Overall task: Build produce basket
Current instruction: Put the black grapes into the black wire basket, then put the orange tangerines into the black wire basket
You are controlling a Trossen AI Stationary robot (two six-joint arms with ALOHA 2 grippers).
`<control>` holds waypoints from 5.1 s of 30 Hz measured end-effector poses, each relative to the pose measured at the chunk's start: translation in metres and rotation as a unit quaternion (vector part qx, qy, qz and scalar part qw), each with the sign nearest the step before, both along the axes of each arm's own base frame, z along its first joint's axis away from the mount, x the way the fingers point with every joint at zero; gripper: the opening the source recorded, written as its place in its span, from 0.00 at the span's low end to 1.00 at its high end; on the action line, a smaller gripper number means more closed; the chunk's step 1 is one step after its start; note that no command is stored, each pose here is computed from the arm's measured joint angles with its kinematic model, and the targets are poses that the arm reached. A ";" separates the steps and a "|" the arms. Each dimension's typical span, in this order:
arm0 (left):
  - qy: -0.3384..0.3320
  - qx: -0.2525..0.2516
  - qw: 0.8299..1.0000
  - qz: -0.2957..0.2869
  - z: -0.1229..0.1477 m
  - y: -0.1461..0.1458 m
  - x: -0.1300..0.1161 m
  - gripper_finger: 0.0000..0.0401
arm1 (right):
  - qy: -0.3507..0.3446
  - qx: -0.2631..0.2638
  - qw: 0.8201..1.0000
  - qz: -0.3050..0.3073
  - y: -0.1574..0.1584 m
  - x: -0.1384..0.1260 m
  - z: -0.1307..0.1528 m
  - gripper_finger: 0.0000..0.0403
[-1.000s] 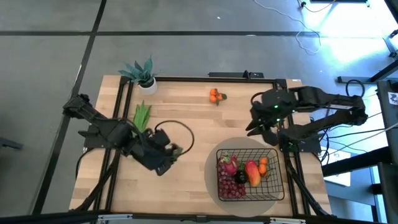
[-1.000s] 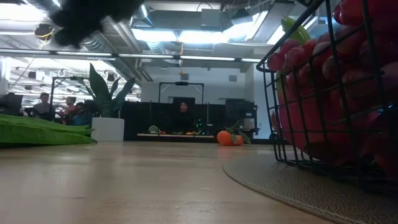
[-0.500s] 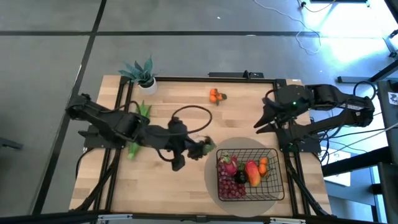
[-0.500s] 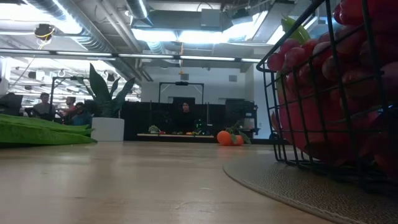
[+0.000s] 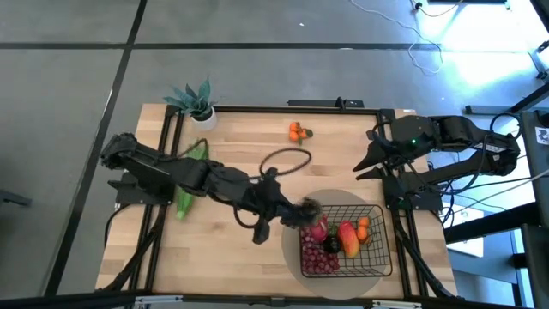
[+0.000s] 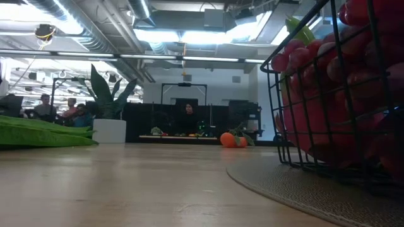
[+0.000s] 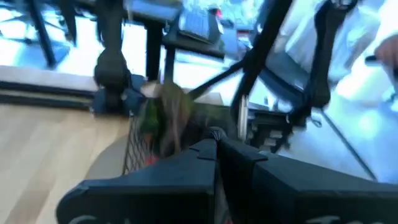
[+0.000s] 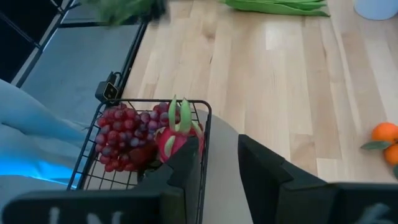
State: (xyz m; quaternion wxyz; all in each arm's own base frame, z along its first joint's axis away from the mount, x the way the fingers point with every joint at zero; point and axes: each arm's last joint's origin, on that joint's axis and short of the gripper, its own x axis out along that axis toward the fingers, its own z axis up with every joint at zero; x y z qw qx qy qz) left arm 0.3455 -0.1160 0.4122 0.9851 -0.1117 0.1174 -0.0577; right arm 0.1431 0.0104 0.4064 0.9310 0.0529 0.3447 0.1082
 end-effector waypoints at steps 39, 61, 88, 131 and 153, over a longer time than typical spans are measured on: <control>-0.032 -0.067 0.979 -0.191 -0.097 0.020 0.108 0.00 | 0.008 -0.028 0.999 0.027 0.000 -0.002 -0.003 0.24; -0.064 -0.068 0.981 -0.167 -0.135 0.066 0.140 0.00 | 0.009 -0.029 0.999 0.027 0.000 -0.002 -0.003 0.24; 0.022 -0.066 0.992 -0.107 -0.182 0.074 0.151 0.00 | 0.007 -0.037 0.999 0.033 0.000 -0.002 -0.003 0.24; 0.049 -0.048 0.996 -0.050 -0.174 0.098 0.147 0.17 | 0.007 0.008 0.996 0.088 0.004 -0.004 -0.002 0.24; 0.182 -0.096 0.950 0.236 -0.053 0.146 0.026 0.17 | 0.008 -0.077 0.997 -0.006 -0.003 0.016 -0.006 0.24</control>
